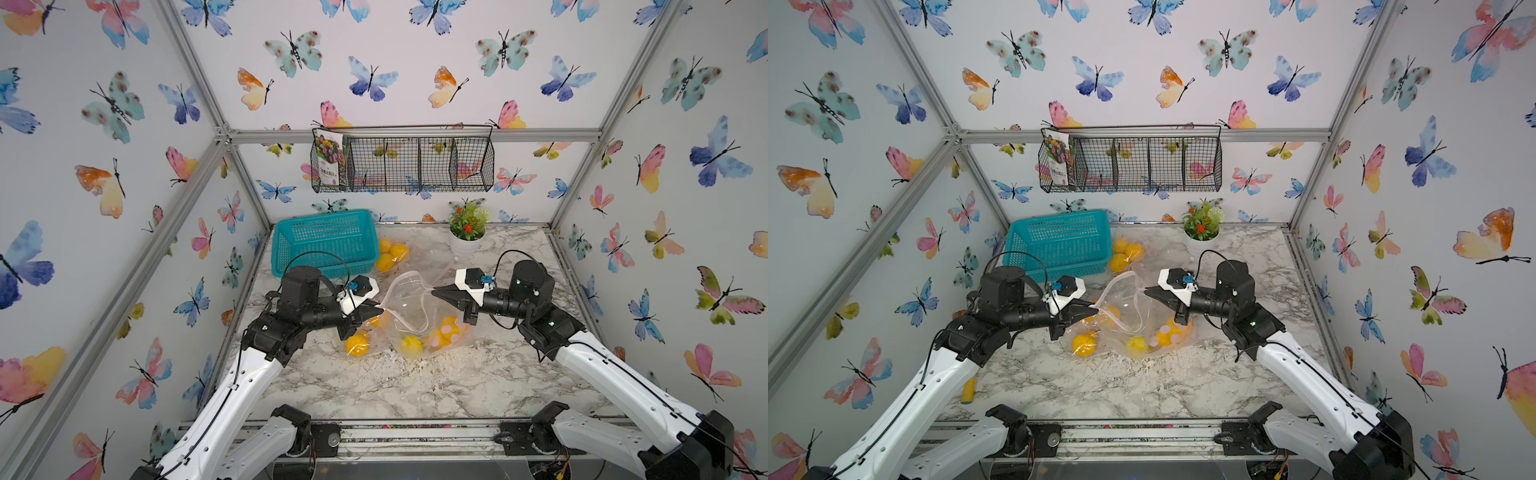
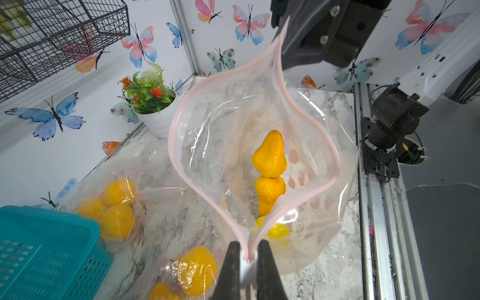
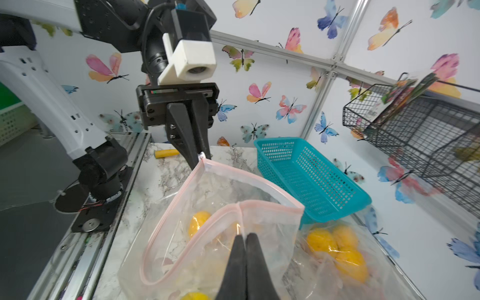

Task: Open the zip-top bag and take out the pear
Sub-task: Open the zipper of the food storage bag at the center of the board.

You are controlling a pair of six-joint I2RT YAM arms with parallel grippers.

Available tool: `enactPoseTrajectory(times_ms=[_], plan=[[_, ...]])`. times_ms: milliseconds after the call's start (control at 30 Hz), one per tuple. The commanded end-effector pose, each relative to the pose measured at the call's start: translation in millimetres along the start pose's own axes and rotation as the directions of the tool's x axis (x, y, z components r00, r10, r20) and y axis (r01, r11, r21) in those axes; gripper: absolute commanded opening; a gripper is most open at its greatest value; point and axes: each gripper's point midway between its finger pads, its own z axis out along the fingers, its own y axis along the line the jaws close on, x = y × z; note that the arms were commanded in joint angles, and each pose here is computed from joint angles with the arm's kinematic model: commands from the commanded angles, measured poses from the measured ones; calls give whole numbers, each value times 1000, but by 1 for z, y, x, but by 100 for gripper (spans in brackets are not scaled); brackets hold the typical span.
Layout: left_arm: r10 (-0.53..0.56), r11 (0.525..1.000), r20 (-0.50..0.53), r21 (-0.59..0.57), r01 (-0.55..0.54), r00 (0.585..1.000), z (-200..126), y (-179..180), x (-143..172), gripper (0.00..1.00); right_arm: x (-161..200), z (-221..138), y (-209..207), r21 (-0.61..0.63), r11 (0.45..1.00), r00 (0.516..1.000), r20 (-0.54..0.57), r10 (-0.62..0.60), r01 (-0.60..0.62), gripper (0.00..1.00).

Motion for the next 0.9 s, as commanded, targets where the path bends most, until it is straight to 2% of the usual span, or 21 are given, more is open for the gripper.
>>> enactPoseTrajectory(times_ms=[0, 133, 233, 333, 433, 600, 733, 867], plan=[[7, 1000, 32, 22, -8, 999, -1, -1, -13, 18, -5, 3, 14, -79, 997, 999, 39, 1, 2, 3], [15, 996, 19, -85, -14, 1000, -11, 19, -31, 36, 2, 0, 19, -79, 997, 1000, 13, -14, 15, 3], [36, 993, 28, -112, -33, 999, -16, 27, -48, 47, 1, -2, 23, -98, 995, 1000, 17, -15, 16, 3], [34, 997, 19, -75, -32, 999, -8, 32, -53, 55, 0, -2, 28, -125, 992, 1000, 26, -14, 17, 3], [13, 999, -13, 37, -12, 1000, 7, 28, -47, 62, -1, -2, 26, -117, 993, 1000, 23, -14, 17, 3], [13, 992, -90, 130, -1, 996, 31, 19, -22, 64, -5, -5, 25, -101, 994, 999, 25, -29, 31, 3], [20, 981, -87, 196, -2, 996, 36, 8, -9, 65, -8, -6, 23, -86, 995, 999, 24, -40, 42, 3], [23, 978, -83, 207, -5, 996, 40, 5, 0, 63, -9, -7, 24, -89, 995, 999, 23, -39, 41, 3]])
